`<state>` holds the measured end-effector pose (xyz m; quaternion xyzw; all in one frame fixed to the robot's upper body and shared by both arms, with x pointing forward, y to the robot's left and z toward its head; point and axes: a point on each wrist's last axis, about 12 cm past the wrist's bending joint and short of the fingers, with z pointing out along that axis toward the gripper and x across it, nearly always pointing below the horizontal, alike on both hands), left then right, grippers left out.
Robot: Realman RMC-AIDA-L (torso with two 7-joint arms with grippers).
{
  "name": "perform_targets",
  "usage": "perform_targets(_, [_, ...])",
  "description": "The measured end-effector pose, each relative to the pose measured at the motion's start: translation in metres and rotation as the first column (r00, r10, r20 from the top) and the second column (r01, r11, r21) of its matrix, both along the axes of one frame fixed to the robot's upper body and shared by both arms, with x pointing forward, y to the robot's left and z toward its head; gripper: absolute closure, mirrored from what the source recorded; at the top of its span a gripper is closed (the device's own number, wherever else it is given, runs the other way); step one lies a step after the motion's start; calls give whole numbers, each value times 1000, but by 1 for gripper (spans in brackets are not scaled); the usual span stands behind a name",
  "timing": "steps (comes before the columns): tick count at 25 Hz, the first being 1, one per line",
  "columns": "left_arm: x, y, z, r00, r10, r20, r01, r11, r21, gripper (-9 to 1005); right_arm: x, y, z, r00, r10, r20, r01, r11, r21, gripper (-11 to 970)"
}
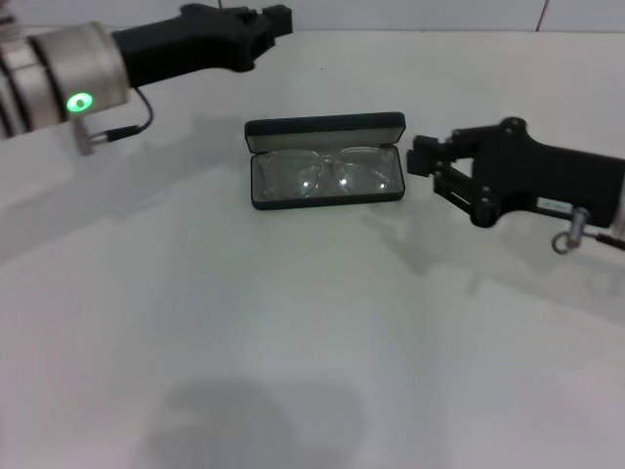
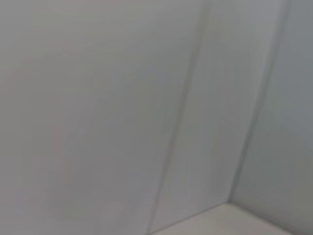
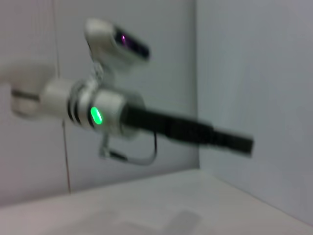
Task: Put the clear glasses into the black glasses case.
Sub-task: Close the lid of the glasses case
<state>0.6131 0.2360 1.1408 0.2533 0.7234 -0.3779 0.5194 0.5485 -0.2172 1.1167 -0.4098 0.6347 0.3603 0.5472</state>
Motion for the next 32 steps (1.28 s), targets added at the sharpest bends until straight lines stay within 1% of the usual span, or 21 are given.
perform_targets(2, [10,-10,-7,999,29,-41,-28,999,30,849,-7,-9,-6,1000,-15,-24,16,999,39,824])
perform_targets(3, [19,-20,-15,996,57,-71,-53,997,61,848,-10,-13,-8,999,-21,-36,23,998,50,823])
perform_targets(4, [19,-20,-15,996,57,-71,-53,997,61,847,-11,-15,-10,999,-23,-45,26,998,57,822])
perform_targets(6, [24,-27,-26,990,93,-106,-82,991,103,846,-13,-17,-14,998,-26,-65,30,998,64,820])
perform_targets(8, [25,-33,-35,986,106,-129,-87,986,144,844,-13,-16,-16,997,-24,-73,29,998,64,818])
perform_targets(11, [21,-39,-44,985,95,-145,-67,980,188,842,-14,-16,-16,997,-24,-74,28,997,66,815])
perform_targets(17, [14,-37,-61,973,127,-191,-84,972,217,838,-9,-12,-10,999,-9,-53,12,998,67,809])
perform_targets(22, [11,-37,-64,970,123,-208,-78,974,211,834,-5,-9,-8,999,-1,-47,4,998,66,805])
perform_targets(28, [-5,-37,-77,957,81,-277,-25,979,203,830,0,-8,-6,999,-5,-38,8,998,57,799])
perform_targets(32, [-11,-38,-79,955,50,-291,4,983,182,827,3,-7,-5,1000,-11,-26,13,999,49,795])
